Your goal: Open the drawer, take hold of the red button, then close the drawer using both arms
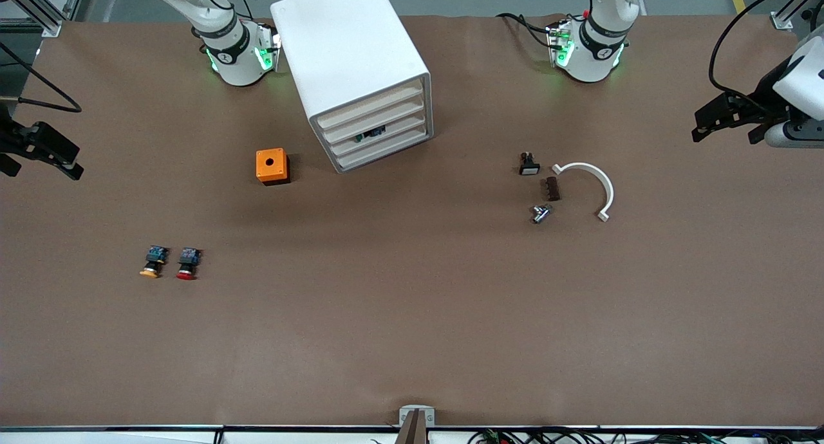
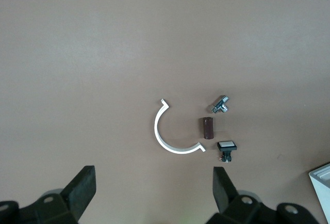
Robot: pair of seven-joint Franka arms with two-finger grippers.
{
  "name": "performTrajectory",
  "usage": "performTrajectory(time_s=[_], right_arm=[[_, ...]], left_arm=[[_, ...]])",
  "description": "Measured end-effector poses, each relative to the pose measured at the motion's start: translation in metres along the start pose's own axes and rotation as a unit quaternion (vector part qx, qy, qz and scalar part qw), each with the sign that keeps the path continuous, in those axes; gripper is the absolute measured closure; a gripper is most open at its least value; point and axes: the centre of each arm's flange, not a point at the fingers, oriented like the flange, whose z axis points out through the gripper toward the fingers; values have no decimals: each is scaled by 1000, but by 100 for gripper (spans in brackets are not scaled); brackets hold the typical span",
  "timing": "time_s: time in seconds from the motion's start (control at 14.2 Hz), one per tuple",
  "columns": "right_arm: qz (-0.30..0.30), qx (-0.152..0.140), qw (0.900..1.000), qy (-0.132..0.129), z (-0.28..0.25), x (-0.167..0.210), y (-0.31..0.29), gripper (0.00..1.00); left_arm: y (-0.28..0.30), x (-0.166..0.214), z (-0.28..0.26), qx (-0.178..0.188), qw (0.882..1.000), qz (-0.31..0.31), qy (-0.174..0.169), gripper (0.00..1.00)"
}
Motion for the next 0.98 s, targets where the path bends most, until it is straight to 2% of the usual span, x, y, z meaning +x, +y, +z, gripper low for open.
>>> performTrajectory(time_s=[0.56,0.98], right_arm=[[0,0,1000,-5,3,-1,0,0],[0,0,1000,-8,5,-1,0,0]], left_arm=[[2,1,-14,0,1000,-6,15,0],[2,1,-13,0,1000,-6,14,0]])
